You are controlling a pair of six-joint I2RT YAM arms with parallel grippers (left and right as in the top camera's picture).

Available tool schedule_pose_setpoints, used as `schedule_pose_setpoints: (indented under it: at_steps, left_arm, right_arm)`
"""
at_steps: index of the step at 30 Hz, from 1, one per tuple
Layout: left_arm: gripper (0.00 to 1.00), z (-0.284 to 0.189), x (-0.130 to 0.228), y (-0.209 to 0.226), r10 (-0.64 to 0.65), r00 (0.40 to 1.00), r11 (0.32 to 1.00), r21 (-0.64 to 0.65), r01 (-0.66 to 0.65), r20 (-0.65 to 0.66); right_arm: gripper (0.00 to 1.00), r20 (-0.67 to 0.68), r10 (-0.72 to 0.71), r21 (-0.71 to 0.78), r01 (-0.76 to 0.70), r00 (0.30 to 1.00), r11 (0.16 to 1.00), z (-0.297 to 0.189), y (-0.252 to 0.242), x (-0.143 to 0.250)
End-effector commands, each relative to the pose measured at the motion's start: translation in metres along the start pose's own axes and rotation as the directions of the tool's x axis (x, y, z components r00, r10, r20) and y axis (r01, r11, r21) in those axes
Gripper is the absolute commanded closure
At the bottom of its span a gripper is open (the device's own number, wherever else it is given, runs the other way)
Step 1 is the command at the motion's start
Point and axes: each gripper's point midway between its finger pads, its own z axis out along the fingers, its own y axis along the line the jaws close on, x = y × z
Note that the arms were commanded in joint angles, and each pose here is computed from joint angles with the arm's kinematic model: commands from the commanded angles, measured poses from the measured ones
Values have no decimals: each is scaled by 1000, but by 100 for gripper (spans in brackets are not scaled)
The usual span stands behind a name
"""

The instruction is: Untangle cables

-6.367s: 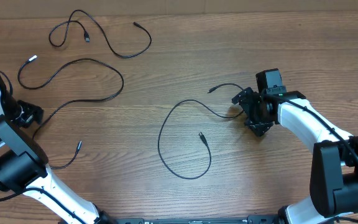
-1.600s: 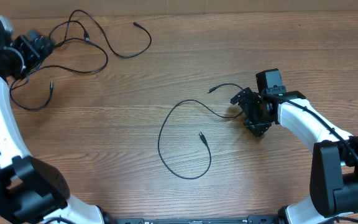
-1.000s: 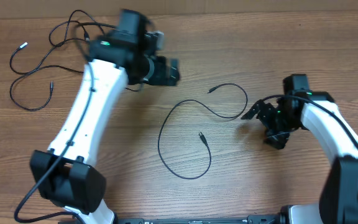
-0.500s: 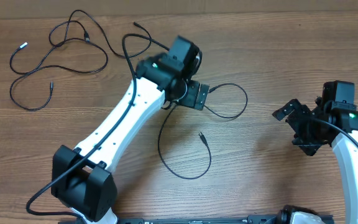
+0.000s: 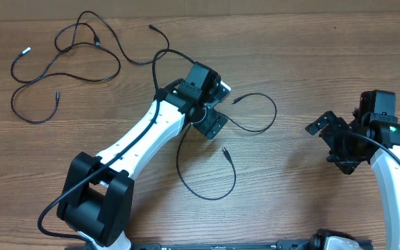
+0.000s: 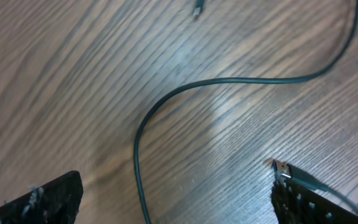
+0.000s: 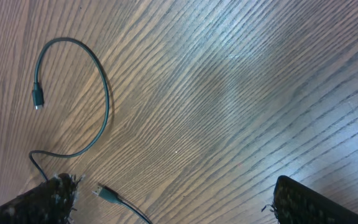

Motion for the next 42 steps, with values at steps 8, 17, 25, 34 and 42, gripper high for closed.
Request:
schedule_pose_setpoints:
  at_steps: [8, 17, 25, 34, 42]
  left_arm:
    - [8, 36, -25, -1, 47, 993, 998, 34, -51, 112]
    - [12, 73, -13, 21, -31, 998, 999, 30, 30, 53]
    - [20, 85, -9, 33, -5, 999, 1000, 18, 4, 54]
    - [39, 102, 8, 29, -17, 1000, 999, 42, 18, -5]
    - [96, 102, 7, 30, -162, 987, 986, 40, 163, -18]
  right_arm:
    - [0, 35, -10, -8, 10, 999, 1000, -7, 4, -8]
    - [0, 35, -10, -8, 10, 999, 1000, -7, 4, -8]
    - [0, 35, -10, -8, 10, 999, 1000, -7, 4, -8]
    - [0, 35, -10, -8, 10, 999, 1000, -7, 4, -8]
    - [0, 35, -10, -8, 10, 999, 1000, -7, 4, -8]
